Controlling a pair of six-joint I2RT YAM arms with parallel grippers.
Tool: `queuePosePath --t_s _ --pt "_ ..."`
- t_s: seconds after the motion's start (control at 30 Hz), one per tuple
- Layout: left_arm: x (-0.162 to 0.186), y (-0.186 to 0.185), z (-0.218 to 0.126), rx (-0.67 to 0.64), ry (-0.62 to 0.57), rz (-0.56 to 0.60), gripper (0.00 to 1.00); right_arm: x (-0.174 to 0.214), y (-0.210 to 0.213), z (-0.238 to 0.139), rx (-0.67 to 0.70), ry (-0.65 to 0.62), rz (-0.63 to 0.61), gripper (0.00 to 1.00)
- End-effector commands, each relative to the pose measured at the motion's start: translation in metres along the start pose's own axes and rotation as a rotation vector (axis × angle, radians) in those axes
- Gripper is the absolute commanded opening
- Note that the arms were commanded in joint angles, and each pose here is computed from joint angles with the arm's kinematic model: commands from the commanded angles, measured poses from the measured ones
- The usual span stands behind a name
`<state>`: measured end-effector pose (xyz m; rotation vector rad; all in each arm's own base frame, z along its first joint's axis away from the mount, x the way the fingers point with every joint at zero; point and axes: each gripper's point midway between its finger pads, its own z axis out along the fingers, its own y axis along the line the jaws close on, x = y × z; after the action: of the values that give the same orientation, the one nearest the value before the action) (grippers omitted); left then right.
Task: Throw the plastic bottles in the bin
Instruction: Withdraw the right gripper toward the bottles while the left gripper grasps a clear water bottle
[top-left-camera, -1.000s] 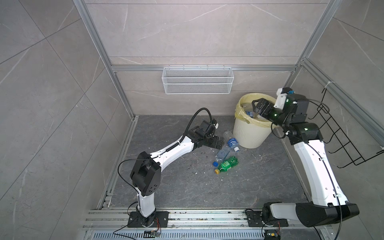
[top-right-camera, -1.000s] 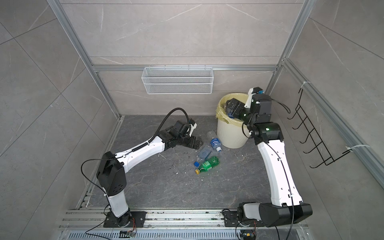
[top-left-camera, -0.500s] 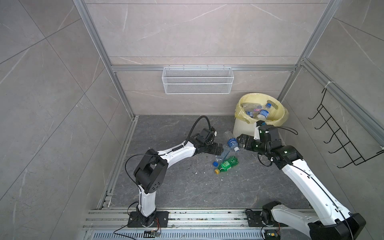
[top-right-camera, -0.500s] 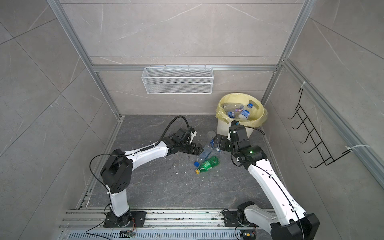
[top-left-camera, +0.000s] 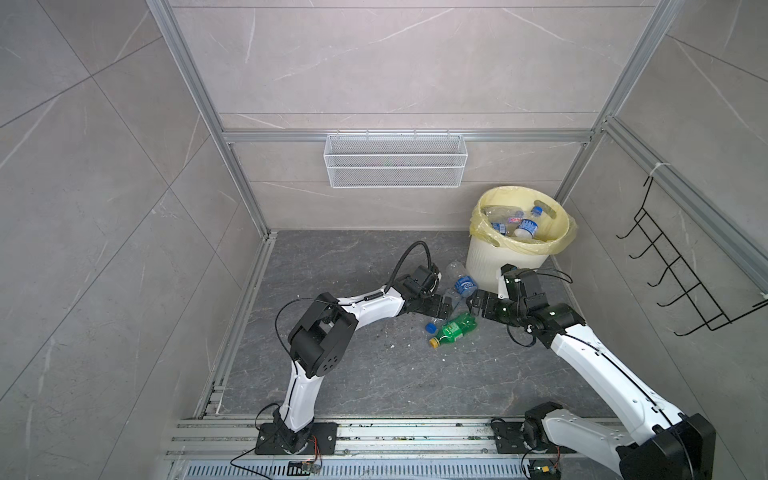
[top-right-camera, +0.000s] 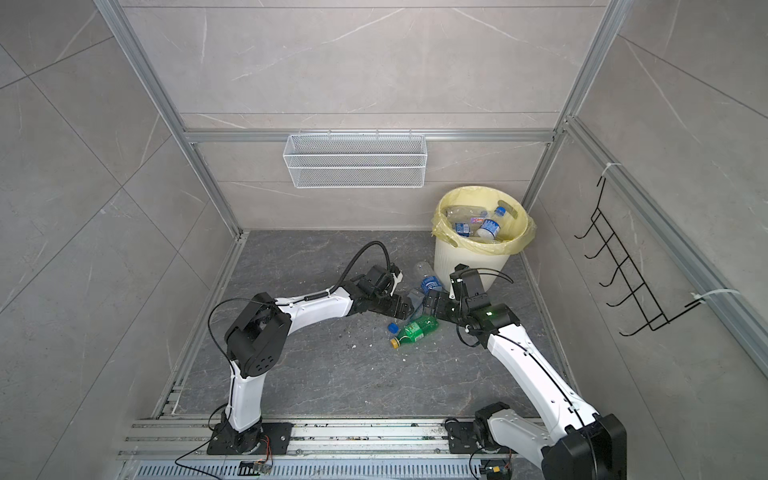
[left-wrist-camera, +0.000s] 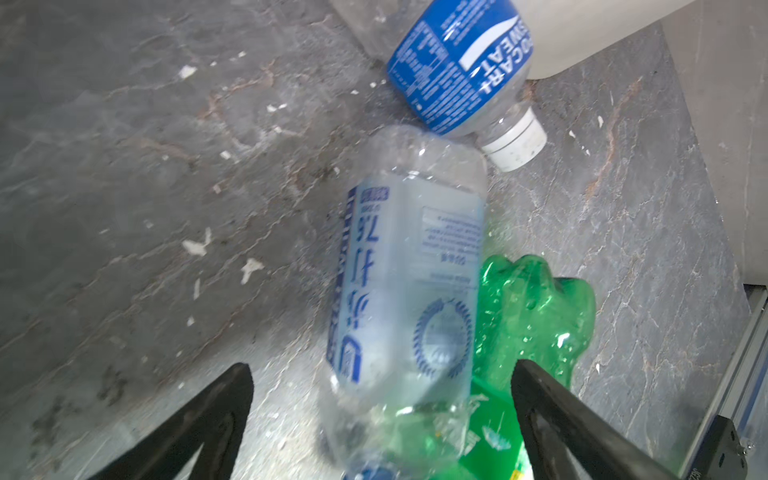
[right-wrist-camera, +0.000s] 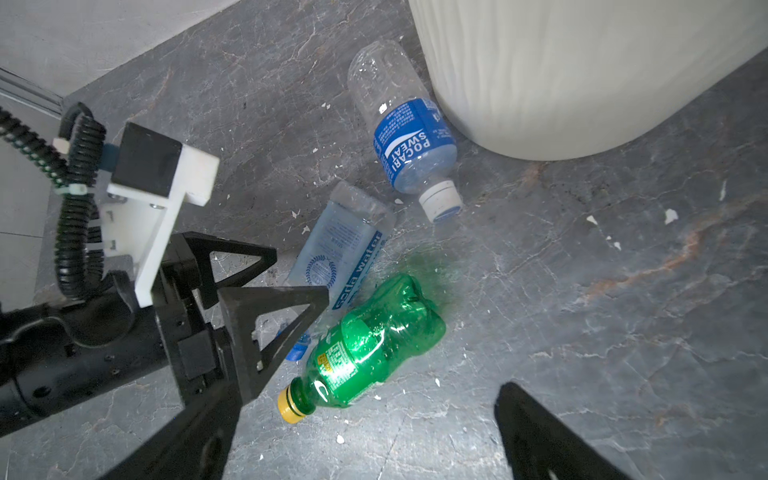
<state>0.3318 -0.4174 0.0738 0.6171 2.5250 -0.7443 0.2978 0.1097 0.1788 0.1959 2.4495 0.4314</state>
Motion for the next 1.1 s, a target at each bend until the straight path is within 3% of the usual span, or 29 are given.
queuePosePath --t_s 0.0,0.23,0.7,0.87,1.07 --pt "-0.007 -0.007 0.006 -0.008 -0.028 0.067 1.0 0.004 0.003 0.003 -0.03 -0.001 0.015 1.0" --pt "0.0 0.007 0.013 -0.076 -0.019 0.099 0.94 0.011 0.005 0.011 -0.059 0.013 0.045 1.0" --pt "0.007 0.02 0.03 -0.106 0.003 0.143 0.73 0.008 0.009 0.023 -0.063 0.028 0.047 1.0" --pt "0.005 0.03 0.023 -0.114 -0.019 0.136 0.57 0.007 0.01 0.028 -0.066 0.036 0.047 1.0" --pt "-0.005 0.046 -0.007 -0.085 -0.091 0.088 0.53 0.001 0.019 0.033 -0.099 0.036 0.075 1.0"
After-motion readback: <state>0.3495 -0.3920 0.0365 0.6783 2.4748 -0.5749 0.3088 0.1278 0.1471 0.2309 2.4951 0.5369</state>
